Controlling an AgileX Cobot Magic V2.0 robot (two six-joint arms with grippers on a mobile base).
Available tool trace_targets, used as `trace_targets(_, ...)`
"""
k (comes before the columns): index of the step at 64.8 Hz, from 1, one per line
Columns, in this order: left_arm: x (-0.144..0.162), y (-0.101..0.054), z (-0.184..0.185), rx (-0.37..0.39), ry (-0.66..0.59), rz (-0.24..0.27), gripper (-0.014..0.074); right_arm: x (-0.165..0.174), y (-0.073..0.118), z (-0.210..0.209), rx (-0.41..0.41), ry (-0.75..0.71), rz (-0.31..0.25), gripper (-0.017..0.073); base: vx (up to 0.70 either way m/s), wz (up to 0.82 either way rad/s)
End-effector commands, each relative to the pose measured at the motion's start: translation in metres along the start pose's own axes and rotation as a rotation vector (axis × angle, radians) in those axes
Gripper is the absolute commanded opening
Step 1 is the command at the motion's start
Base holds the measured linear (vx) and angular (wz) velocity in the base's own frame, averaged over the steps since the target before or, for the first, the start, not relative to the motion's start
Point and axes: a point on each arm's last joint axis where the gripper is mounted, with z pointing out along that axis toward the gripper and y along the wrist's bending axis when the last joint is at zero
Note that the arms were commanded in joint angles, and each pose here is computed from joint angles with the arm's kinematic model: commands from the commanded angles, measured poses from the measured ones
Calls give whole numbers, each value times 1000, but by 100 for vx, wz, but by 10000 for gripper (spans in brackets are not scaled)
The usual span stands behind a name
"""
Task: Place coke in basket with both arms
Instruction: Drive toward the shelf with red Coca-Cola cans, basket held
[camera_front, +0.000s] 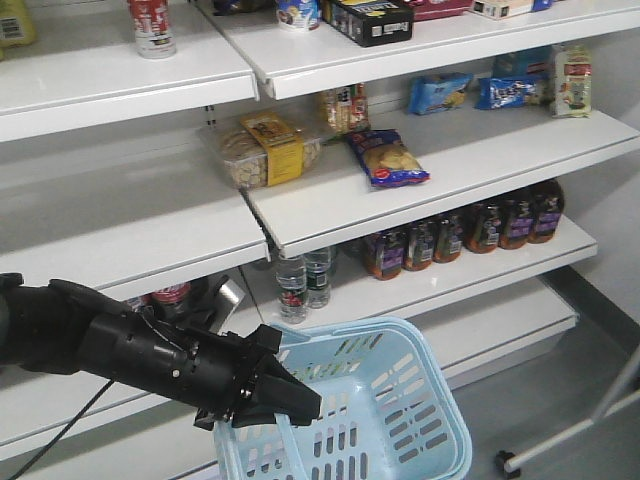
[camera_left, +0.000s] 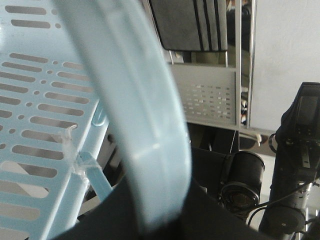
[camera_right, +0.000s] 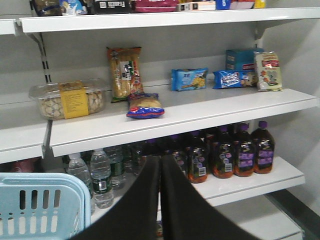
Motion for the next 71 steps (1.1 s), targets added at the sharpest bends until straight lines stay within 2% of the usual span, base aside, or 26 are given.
trace_targets(1,3,-26,-7,114,-2,45,-6,-5,0,-1,-2,-78,-8,-10,9,40)
trace_targets(41,3,-26,-7,114,-2,45,-6,-5,0,-1,-2,-78,-8,-10,9,46)
trace_targets(71,3,-26,-7,114,-2,45,-6,-5,0,-1,-2,-78,-8,-10,7,29)
